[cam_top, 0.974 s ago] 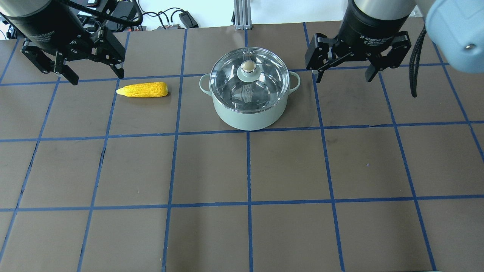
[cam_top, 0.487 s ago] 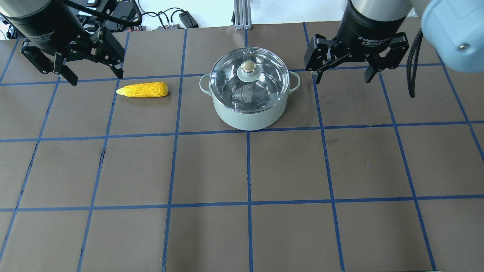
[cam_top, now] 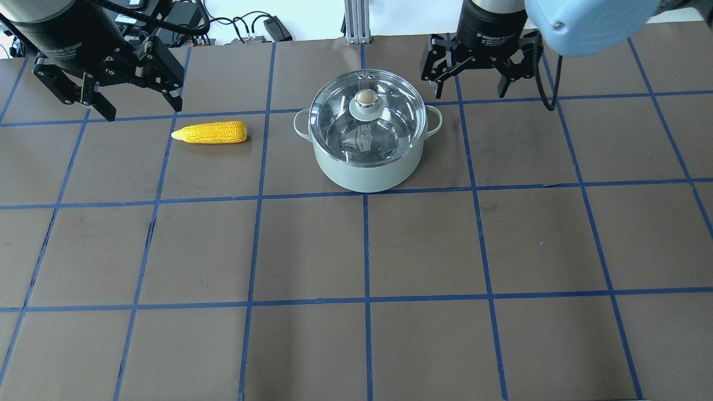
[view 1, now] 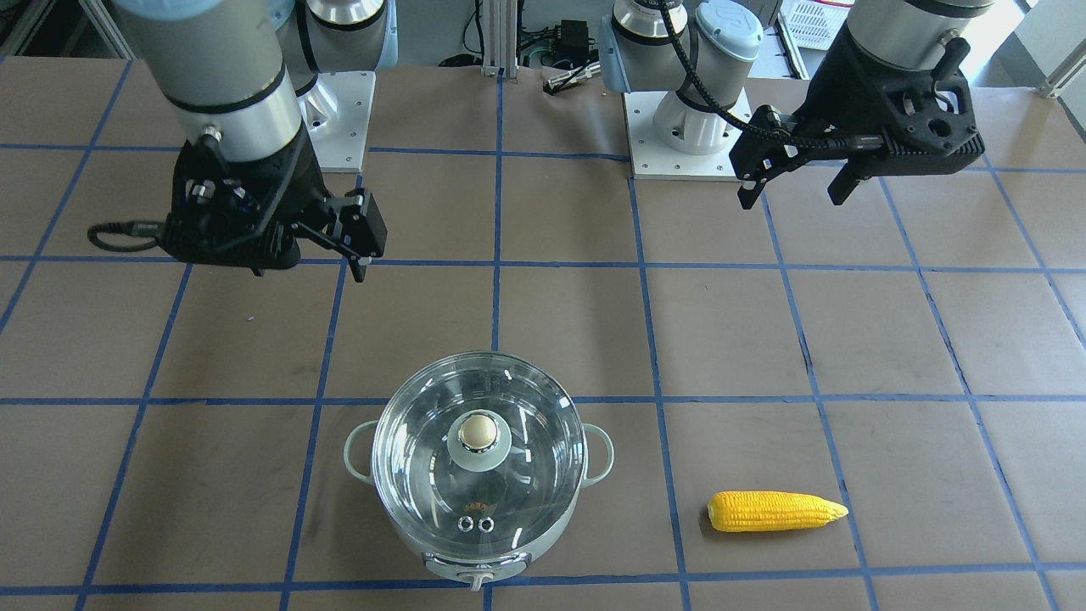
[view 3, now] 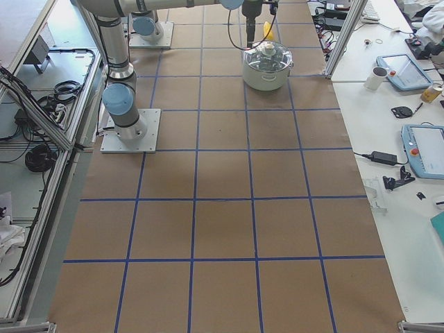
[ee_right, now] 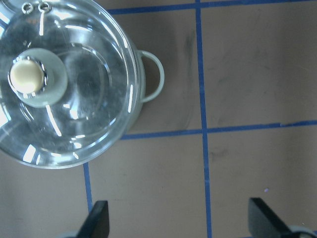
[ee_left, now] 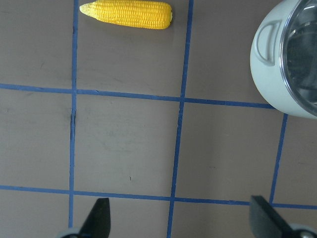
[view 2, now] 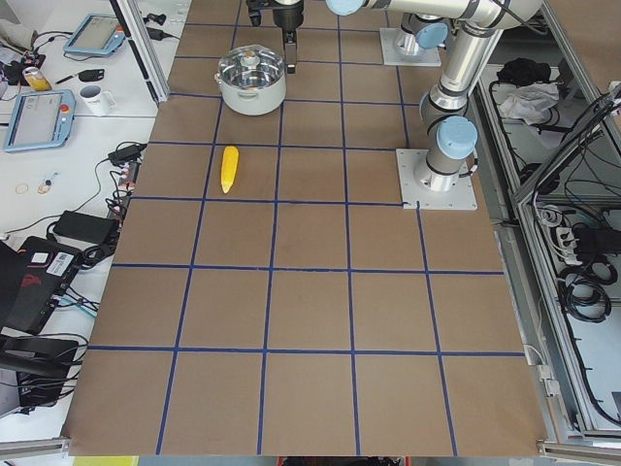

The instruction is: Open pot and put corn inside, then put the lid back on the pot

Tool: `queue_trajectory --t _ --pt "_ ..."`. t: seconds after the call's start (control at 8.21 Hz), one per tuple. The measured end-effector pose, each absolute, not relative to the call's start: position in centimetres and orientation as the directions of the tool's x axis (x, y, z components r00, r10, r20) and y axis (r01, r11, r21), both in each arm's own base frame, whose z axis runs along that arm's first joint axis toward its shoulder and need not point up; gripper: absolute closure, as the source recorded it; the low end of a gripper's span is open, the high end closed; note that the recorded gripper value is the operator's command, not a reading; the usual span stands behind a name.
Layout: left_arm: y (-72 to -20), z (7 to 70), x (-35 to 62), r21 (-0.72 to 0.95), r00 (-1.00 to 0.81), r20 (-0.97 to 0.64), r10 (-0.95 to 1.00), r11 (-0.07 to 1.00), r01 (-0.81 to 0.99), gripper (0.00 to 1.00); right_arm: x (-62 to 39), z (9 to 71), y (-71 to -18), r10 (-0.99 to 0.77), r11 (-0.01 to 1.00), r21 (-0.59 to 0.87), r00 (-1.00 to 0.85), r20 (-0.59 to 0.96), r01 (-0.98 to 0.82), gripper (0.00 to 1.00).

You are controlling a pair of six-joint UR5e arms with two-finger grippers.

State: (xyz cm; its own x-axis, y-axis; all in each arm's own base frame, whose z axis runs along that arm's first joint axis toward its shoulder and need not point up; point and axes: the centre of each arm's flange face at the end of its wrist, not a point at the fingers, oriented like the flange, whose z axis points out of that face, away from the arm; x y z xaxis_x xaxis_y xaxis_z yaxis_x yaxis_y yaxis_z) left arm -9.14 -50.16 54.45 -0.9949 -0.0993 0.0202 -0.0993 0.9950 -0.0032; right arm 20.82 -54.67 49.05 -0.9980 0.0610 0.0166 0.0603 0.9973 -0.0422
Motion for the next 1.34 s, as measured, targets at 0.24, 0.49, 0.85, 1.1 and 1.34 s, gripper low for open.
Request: queue_trajectory --t 0.24,0.49,0.85,1.1,1.34 --pt "-51.2 54.1 -9.0 -0.023 -0.995 0.022 -0.099 0.995 -0.1 0.0 24.7 45.6 -59.8 0.109 0.99 -0.089 -0.994 -0.002 0.108 0.0" --pt "-52.2 53.8 -8.8 -0.046 -0.994 0.02 -0.106 0.993 -0.107 0.0 29.5 41.1 -62.7 0.144 0.978 -0.148 -0.989 -0.037 0.148 0.0" --pt "-55.1 51.7 -8.3 -0.064 -0.981 0.026 -0.191 0.979 -0.192 0.0 34.0 36.8 -63.7 0.13 0.973 -0.184 -0.99 -0.056 0.138 0.0" --pt "-57.4 49.8 -8.0 -0.066 -0.901 0.083 -0.426 0.9 -0.432 0.0 34.7 35.3 -64.0 0.125 0.975 -0.181 -0.991 -0.053 0.133 0.07" --pt "-59.8 48.5 -8.3 -0.068 -0.748 0.195 -0.635 0.752 -0.656 0.0 35.0 34.7 -64.0 0.123 0.976 -0.174 -0.991 -0.056 0.131 0.27"
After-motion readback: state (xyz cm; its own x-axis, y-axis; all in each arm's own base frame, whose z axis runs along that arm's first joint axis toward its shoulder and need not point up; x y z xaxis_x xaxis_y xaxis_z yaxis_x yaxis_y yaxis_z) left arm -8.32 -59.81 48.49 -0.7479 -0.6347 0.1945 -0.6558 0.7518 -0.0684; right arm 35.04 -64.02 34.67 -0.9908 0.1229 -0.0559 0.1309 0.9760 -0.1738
